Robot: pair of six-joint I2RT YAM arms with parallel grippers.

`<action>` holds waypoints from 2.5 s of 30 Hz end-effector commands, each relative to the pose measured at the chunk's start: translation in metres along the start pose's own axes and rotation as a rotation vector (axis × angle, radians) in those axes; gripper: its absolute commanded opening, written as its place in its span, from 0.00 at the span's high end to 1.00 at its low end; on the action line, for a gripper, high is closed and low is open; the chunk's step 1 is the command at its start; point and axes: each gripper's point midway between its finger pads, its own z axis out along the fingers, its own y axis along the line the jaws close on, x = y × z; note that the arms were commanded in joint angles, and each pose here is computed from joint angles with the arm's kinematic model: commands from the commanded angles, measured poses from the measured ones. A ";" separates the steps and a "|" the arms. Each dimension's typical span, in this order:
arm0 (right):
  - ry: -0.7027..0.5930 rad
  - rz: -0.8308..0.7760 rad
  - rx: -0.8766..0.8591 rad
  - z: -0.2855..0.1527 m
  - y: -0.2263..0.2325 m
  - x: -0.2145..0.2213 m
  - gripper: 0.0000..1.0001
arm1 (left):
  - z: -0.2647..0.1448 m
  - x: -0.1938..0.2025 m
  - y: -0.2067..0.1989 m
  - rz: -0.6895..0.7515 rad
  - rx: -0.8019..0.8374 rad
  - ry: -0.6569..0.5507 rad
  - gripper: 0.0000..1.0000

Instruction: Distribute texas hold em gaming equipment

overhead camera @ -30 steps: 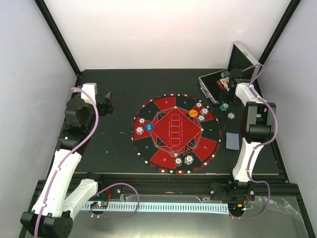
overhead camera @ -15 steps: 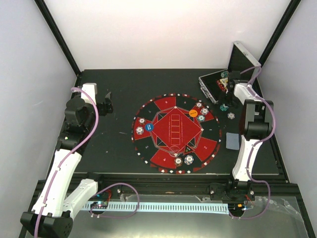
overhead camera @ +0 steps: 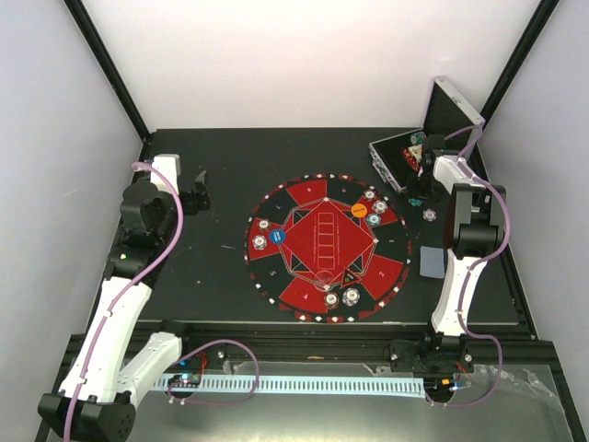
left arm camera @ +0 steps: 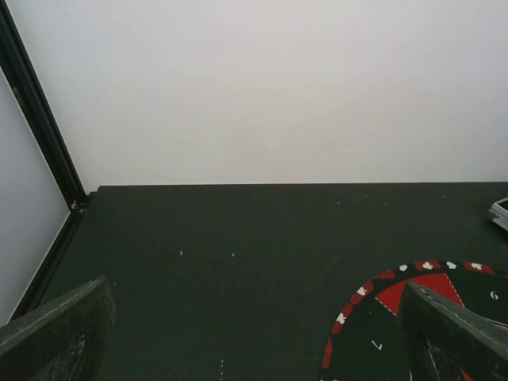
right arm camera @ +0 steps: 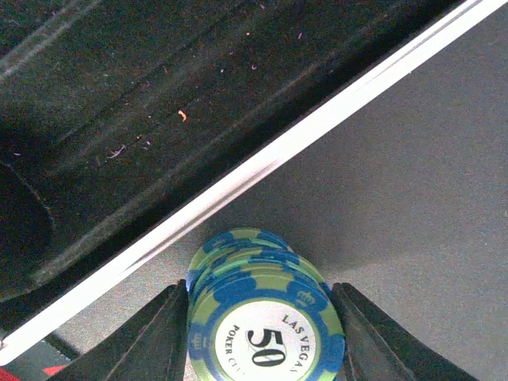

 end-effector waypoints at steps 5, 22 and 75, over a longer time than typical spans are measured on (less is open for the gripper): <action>-0.036 -0.007 -0.018 -0.013 0.001 -0.012 0.58 | 0.000 -0.005 0.002 -0.007 -0.003 -0.014 0.01; -0.091 -0.025 -0.055 -0.050 0.010 -0.016 0.62 | -0.001 -0.006 0.001 -0.009 -0.001 -0.017 0.01; 0.118 -0.418 -0.116 -0.097 0.112 0.332 0.62 | -0.001 -0.006 -0.001 -0.018 0.013 -0.019 0.01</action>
